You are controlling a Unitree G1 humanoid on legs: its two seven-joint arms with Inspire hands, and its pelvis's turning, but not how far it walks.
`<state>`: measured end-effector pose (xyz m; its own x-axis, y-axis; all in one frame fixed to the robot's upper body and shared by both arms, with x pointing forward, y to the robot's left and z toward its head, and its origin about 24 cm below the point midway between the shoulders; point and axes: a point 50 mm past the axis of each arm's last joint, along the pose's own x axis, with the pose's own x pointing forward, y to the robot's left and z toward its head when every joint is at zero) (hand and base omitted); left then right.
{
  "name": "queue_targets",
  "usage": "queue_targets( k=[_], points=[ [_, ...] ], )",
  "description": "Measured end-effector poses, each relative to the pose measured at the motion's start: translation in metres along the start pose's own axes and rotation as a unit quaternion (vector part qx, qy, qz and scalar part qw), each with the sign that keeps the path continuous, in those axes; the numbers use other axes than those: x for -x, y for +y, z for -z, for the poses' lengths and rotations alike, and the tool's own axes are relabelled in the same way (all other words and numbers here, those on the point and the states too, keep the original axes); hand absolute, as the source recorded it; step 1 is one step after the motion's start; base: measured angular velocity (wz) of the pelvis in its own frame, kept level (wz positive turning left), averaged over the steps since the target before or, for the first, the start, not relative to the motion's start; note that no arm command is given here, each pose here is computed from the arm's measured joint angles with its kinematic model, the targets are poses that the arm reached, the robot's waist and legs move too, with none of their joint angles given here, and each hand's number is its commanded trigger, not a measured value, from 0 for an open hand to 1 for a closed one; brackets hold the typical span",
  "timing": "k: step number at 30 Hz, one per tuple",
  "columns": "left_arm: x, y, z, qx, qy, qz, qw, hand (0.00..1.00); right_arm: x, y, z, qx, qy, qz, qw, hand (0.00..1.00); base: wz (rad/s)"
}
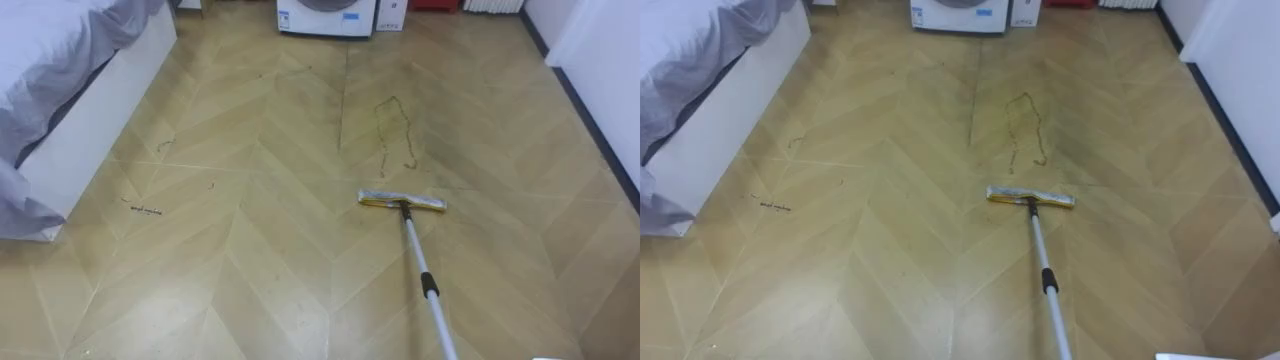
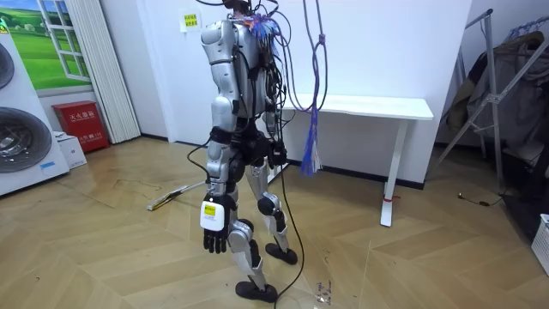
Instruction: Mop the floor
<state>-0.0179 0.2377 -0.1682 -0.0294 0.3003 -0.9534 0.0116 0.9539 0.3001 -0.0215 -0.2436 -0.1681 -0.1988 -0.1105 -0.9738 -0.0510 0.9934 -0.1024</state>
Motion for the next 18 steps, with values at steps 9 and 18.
queue_targets(
  k=[9, 18],
  points=[
    [-0.0002, -0.0026, 0.0033, 0.004, 0.008, 0.024, 1.000, 0.00, 0.0007, 0.0008, -0.0057, 0.000, -0.004, -0.003, 1.000, 1.00, 0.00],
    [-0.0002, -0.0033, 0.0044, 0.000, 0.010, 0.037, 0.999, 0.00, 0.0002, 0.0003, -0.0014, -0.003, 0.001, -0.003, 1.000, 1.00, 0.00]
  ],
)
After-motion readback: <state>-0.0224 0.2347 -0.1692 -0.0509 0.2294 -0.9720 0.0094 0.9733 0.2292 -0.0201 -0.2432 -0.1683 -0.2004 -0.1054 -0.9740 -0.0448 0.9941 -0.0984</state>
